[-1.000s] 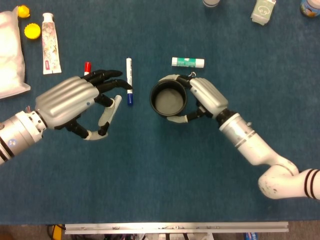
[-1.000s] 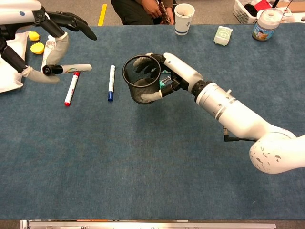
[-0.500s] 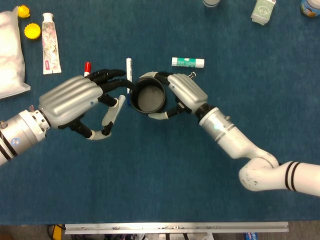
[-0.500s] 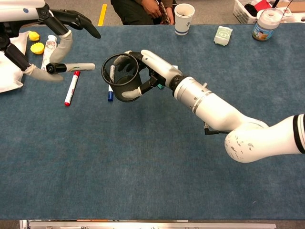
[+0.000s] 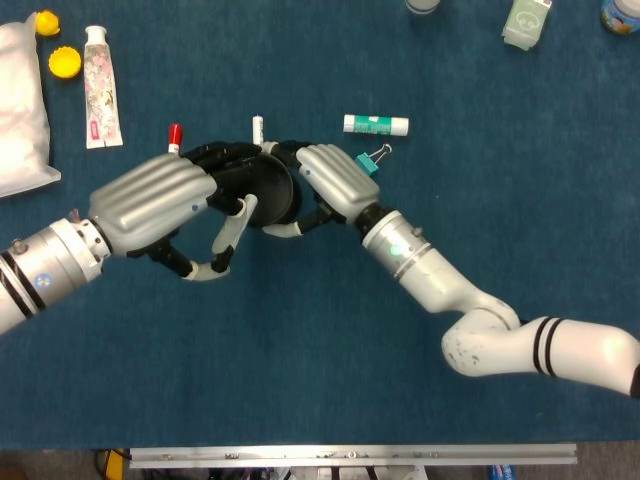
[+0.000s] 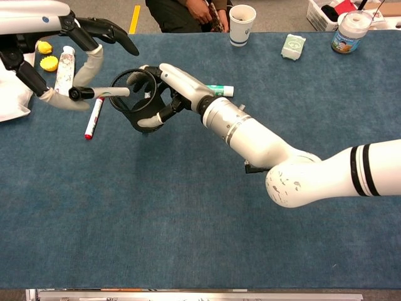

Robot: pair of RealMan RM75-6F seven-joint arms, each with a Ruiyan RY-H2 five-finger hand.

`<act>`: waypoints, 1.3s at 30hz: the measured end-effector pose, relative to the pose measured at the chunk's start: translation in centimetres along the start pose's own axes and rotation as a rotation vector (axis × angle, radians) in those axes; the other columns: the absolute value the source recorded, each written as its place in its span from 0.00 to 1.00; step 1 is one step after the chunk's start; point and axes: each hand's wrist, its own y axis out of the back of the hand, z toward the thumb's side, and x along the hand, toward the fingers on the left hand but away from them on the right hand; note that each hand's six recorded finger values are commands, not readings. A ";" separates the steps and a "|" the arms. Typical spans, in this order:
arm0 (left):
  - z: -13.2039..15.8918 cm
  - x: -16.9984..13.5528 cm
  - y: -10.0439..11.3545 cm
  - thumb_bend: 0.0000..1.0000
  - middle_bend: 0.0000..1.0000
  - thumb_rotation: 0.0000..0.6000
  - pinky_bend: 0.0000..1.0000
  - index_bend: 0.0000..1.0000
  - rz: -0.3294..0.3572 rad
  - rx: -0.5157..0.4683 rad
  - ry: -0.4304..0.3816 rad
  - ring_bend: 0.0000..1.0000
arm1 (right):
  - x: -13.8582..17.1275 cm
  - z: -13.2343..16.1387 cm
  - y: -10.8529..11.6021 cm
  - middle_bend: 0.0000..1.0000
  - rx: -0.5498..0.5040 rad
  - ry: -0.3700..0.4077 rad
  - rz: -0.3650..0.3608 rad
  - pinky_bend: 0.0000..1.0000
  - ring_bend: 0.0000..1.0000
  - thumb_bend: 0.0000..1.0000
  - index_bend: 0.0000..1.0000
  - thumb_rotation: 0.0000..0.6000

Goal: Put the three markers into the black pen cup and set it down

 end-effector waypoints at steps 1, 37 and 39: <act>0.0 0.1 0.0 0.23 0.16 1.00 0.09 0.69 -0.002 0.001 0.001 0.02 | -0.1 0.1 -0.1 0.35 -0.003 0.001 -0.001 0.29 0.28 0.16 0.36 1.00; -2.2 1.7 0.2 0.23 0.01 1.00 0.09 0.00 0.042 -0.011 0.076 0.00 | 0.5 0.3 0.7 0.35 -0.078 0.009 -0.020 0.29 0.28 0.16 0.36 1.00; -2.3 1.5 0.2 0.23 0.00 1.00 0.09 0.00 0.042 -0.010 0.079 0.00 | 0.5 0.2 0.7 0.35 -0.077 0.007 -0.021 0.29 0.28 0.16 0.36 1.00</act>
